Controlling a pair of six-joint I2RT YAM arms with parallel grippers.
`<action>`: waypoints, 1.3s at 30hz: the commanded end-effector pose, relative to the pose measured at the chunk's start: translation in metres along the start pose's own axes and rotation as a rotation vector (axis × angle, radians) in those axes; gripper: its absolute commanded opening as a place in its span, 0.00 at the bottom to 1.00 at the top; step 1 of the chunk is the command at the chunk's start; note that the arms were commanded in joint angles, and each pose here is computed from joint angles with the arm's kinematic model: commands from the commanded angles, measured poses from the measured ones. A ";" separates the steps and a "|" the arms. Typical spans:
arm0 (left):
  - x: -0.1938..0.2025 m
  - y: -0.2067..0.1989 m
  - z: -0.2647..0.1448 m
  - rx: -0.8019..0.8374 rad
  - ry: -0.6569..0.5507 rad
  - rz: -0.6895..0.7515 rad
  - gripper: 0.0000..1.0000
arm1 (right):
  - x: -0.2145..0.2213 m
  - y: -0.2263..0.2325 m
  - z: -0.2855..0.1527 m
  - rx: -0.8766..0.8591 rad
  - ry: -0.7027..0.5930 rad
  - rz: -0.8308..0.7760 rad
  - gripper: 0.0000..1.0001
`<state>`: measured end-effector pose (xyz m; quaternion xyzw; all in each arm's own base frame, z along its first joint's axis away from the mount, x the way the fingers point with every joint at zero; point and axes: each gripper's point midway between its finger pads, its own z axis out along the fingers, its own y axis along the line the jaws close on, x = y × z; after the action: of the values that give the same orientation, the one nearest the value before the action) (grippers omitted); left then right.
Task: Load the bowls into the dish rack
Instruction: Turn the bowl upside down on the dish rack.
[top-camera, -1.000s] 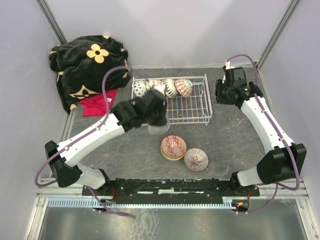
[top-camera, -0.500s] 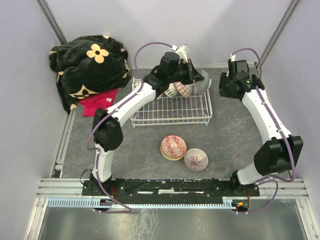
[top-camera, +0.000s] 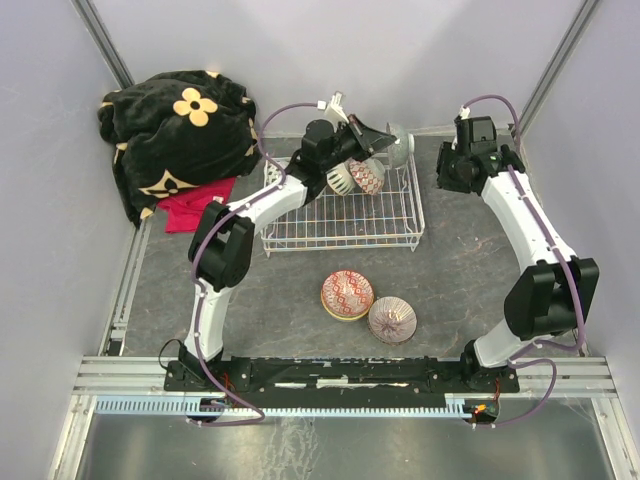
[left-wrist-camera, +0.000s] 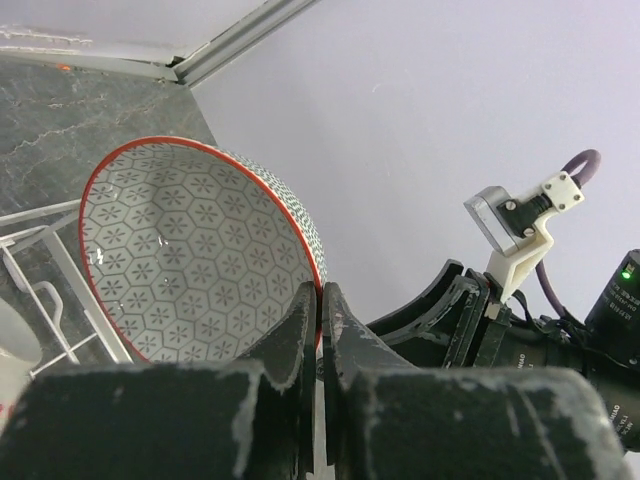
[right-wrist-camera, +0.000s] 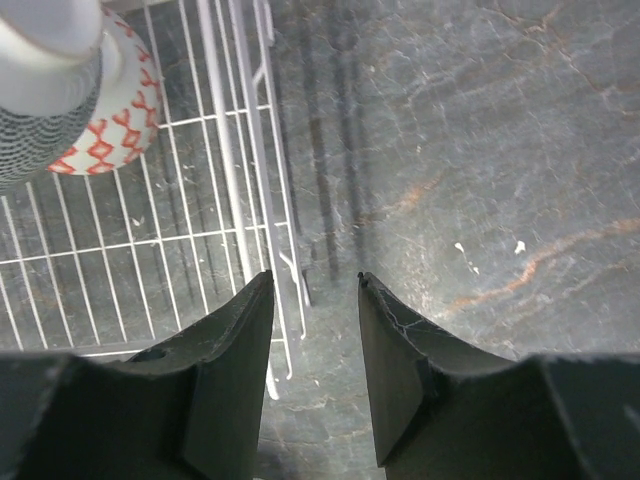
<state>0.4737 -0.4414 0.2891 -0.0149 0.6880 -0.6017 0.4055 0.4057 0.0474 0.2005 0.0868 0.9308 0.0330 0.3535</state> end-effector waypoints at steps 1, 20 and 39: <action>-0.026 -0.050 -0.006 0.203 -0.105 -0.019 0.03 | -0.023 0.020 0.002 -0.094 -0.084 0.003 0.47; 0.024 0.008 0.003 0.141 -0.089 -0.104 0.03 | 0.002 0.038 0.032 -0.103 -0.034 -0.029 0.45; 0.045 0.045 0.012 0.049 -0.023 -0.082 0.03 | 0.035 0.045 0.054 -0.125 0.022 -0.018 0.39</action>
<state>0.4798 -0.4519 0.2248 -0.0623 0.6662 -0.6290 0.3957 0.4137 0.0911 0.1371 0.0553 0.9404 0.0746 0.3273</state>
